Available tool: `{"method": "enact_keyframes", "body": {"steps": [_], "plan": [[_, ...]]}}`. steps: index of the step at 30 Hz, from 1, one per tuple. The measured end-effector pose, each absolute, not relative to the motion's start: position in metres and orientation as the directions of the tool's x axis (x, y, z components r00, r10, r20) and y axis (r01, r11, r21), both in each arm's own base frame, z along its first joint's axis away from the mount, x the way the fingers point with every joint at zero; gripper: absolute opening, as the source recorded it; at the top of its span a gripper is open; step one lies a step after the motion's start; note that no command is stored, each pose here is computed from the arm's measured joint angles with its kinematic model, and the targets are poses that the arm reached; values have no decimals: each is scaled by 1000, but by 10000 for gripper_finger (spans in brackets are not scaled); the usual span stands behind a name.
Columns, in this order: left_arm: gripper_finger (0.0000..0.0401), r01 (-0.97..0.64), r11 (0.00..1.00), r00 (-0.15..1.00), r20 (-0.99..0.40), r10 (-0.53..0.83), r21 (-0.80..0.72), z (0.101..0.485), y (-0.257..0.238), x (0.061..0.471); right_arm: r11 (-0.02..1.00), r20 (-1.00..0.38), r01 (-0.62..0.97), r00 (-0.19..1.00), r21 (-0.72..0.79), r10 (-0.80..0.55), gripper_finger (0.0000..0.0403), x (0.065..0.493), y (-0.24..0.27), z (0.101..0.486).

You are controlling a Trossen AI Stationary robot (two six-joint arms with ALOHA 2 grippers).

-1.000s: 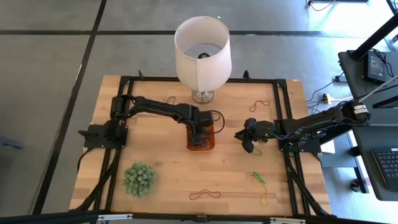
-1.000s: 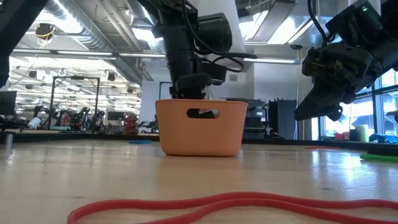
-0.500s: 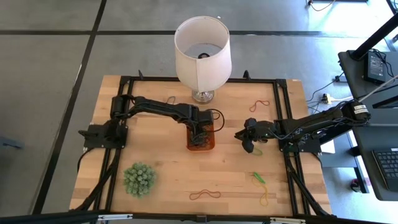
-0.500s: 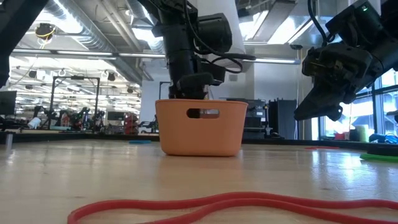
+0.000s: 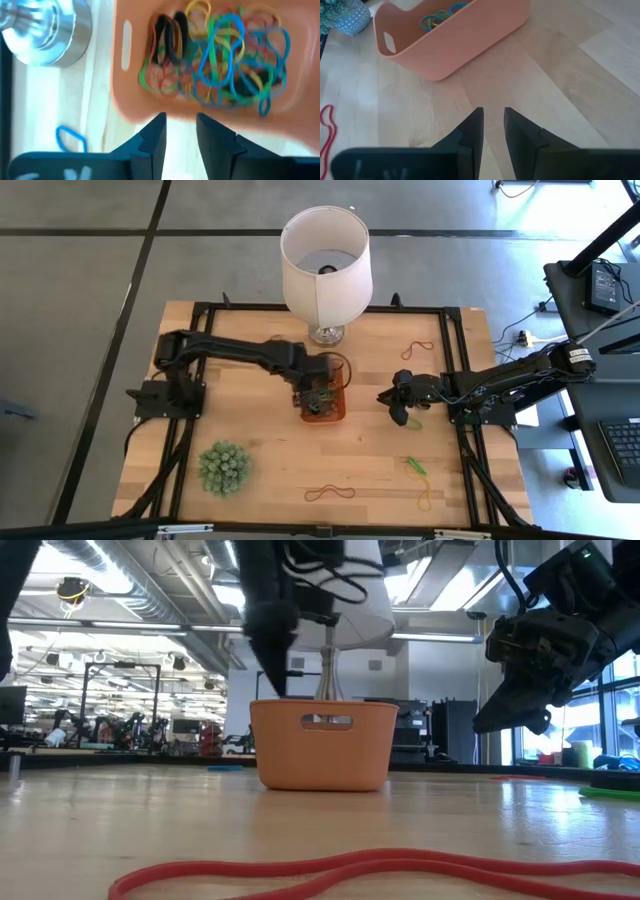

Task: Pick and place rubber bands into bin
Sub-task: Put the red rubber band into the orange bin

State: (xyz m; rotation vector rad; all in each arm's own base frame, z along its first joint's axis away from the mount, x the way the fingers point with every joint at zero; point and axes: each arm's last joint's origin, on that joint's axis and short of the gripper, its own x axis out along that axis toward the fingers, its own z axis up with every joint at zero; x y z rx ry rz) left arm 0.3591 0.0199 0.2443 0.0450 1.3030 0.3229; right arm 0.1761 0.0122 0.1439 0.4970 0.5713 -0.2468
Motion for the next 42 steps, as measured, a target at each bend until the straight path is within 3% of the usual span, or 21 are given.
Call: {"method": "enact_keyframes", "body": {"steps": [5,12,19,33,38,42], "plan": [[82,-197,950,352,-887,300,243,244,0,318,854,-570,355,817,380,-87,80,176,12,144],[43,-247,960,599,-757,261,135,228,-12,251,854,-571,356,816,379,-87,80,176,12,144],[13,-247,967,762,-604,234,63,197,-11,208,854,-566,354,820,382,-86,80,176,12,144],[8,-243,969,792,-567,225,46,150,-8,176,878,-511,307,855,367,-85,65,186,13,161],[10,-249,967,790,-567,233,51,150,-8,175,880,-592,362,797,308,-121,9,197,13,188],[8,-269,962,800,-543,255,55,152,-7,177,845,-677,494,695,205,-243,12,204,9,209]]}}
